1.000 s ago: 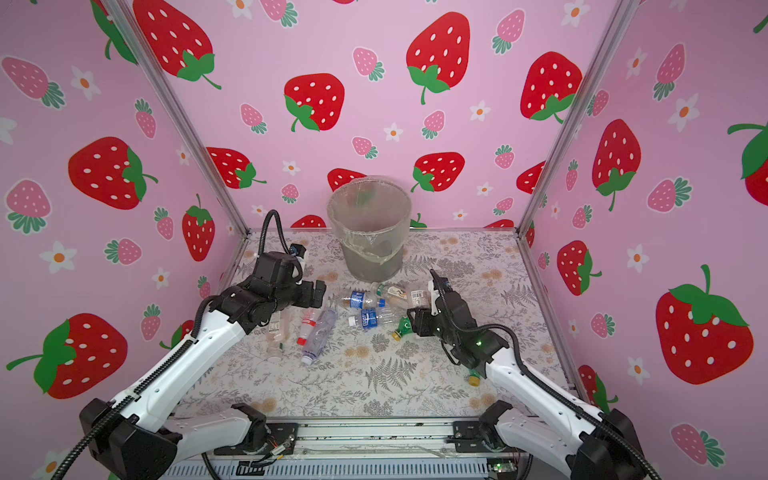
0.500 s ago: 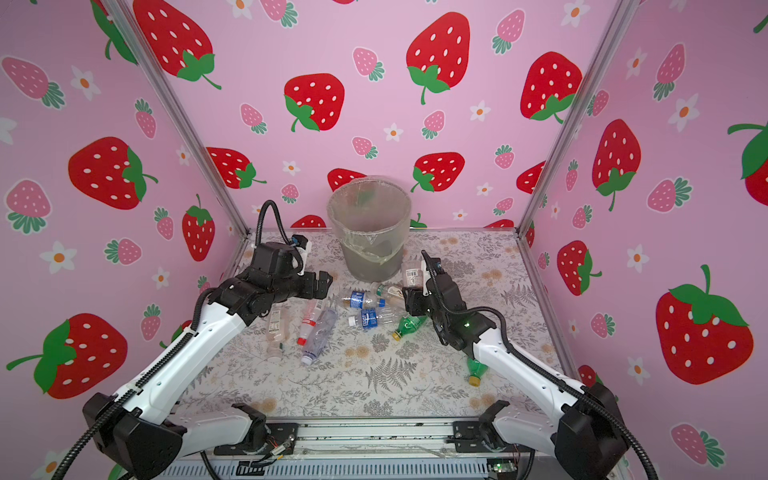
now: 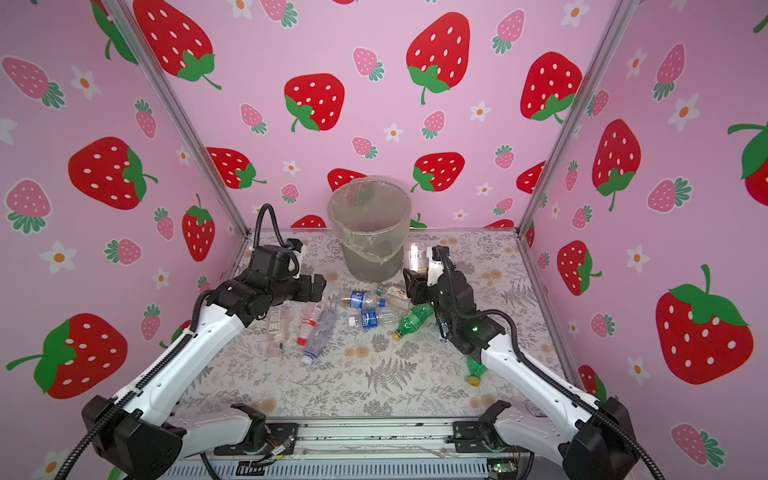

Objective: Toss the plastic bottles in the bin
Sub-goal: 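Lift the barcode-labelled bottle with the right gripper and release it over the bin, then withdraw the right gripper from the bin while the left gripper lowers toward the pile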

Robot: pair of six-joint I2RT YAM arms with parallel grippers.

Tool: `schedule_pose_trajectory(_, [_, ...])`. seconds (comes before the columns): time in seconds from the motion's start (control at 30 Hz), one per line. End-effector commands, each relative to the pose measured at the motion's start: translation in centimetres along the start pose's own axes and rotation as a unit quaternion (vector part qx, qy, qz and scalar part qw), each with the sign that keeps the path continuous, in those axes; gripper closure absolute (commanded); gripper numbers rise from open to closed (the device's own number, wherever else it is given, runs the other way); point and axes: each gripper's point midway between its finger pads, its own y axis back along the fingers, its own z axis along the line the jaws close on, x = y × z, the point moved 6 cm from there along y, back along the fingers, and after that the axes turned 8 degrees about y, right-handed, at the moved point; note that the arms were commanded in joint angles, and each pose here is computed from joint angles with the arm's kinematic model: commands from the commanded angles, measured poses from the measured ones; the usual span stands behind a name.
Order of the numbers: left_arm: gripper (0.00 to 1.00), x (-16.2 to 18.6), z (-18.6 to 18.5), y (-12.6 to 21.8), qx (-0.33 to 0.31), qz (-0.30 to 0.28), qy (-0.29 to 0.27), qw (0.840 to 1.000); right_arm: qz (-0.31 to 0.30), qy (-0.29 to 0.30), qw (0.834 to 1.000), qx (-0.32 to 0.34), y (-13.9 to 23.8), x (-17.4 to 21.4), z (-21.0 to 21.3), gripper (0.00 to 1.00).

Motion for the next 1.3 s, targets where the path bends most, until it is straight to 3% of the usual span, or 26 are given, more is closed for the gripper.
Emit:
schedule_pose_trajectory(0.0, [0.01,0.2,0.6,0.2,-0.013,0.001,-0.002,1.0,-0.066,0.023,0.998,0.0,0.2,-3.7,0.5,0.44])
schedule_pose_trajectory(0.33, [0.01,0.1,1.0,-0.2,-0.011,0.007,0.006,1.0,-0.092,0.043,0.995,-0.004,-2.0,-5.1,1.2,0.45])
schedule_pose_trajectory(0.6, [0.01,-0.1,1.9,-0.4,-0.012,0.009,0.025,1.0,-0.107,0.091,0.99,0.013,-10.8,-13.2,3.1,0.42])
schedule_pose_trajectory(0.63, [0.01,-0.1,2.0,-0.3,-0.015,0.008,0.025,1.0,-0.107,0.088,0.99,0.011,-12.3,-13.9,3.1,0.39])
schedule_pose_trajectory(0.67, [0.01,-0.1,2.1,-0.3,-0.017,0.006,0.026,1.0,-0.099,0.084,0.992,0.009,-14.2,-14.4,3.0,0.29])
schedule_pose_trajectory(0.73, [0.01,-0.2,2.4,-0.1,-0.019,0.002,0.028,0.999,-0.073,0.07,0.995,0.003,-17.3,-15.3,2.8,0.03])
schedule_pose_trajectory(0.8, [0.01,-0.4,2.6,0.1,-0.021,-0.003,0.031,0.999,-0.06,0.062,0.996,-0.014,-18.7,-16.2,3.2,0.01])
schedule_pose_trajectory(1.0, [0.01,-0.6,2.9,0.7,-0.018,-0.014,0.039,0.999,-0.103,0.045,0.992,-0.059,-15.5,-16.5,3.8,0.01])
schedule_pose_trajectory(1.27, [0.01,-0.6,2.5,0.9,0.0,-0.014,0.048,0.999,-0.11,0.045,0.993,-0.025,-7.9,-14.4,2.0,0.01])
